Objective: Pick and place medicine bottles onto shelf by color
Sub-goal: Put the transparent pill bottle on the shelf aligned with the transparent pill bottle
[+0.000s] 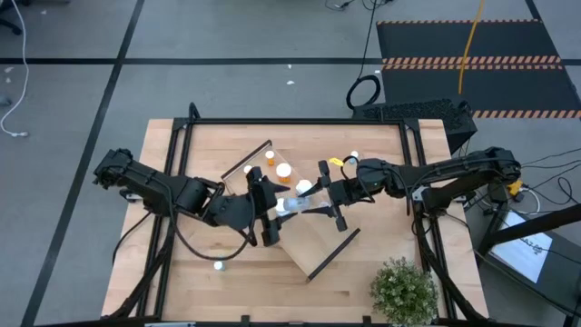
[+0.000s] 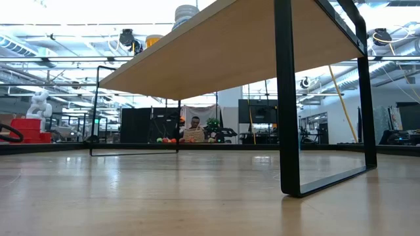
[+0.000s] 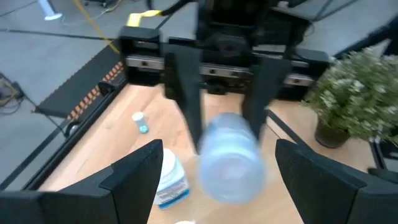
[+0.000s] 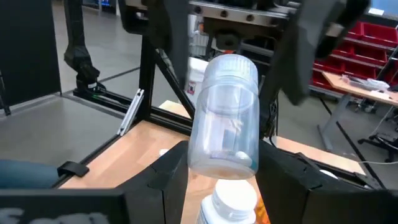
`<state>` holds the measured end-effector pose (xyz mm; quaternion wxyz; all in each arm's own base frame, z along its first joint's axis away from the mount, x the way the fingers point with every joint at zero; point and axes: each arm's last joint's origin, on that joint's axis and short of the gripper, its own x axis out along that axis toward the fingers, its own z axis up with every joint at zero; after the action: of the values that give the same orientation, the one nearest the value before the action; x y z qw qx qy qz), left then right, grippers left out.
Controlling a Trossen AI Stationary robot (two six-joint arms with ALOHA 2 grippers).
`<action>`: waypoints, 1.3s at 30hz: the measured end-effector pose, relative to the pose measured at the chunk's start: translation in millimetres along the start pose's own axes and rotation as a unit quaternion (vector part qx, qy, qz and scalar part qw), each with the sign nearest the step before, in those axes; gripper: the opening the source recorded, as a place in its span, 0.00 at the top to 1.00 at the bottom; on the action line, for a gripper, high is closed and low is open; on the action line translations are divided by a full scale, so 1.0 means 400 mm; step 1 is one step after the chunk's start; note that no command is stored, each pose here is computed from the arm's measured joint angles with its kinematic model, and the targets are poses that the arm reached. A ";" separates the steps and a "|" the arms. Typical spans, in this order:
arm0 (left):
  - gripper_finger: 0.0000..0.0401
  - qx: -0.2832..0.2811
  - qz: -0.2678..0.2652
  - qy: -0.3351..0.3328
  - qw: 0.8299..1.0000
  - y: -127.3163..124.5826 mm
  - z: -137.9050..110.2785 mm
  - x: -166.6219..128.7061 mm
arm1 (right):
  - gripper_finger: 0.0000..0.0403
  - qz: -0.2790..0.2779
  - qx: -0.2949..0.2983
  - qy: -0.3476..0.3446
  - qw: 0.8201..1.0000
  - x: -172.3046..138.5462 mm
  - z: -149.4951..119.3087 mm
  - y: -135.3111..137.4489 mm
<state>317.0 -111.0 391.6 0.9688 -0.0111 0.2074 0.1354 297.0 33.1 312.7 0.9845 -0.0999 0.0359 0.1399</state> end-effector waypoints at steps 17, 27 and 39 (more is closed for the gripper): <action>0.46 -0.031 0.008 0.004 0.999 0.022 0.004 0.015 | 0.60 -0.036 -0.037 0.011 0.999 0.004 0.002 0.016; 0.60 -0.028 -0.004 0.015 0.999 0.021 0.000 0.014 | 0.60 -0.036 -0.039 0.009 0.999 0.004 0.002 0.016; 0.49 -0.021 0.008 0.037 0.999 0.024 -0.029 0.027 | 0.60 -0.038 -0.039 0.006 0.999 0.004 0.003 0.015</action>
<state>319.1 -99.8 377.2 0.9590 -0.0351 0.2400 0.1469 296.9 39.6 312.6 0.9841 -0.1405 0.0330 0.1033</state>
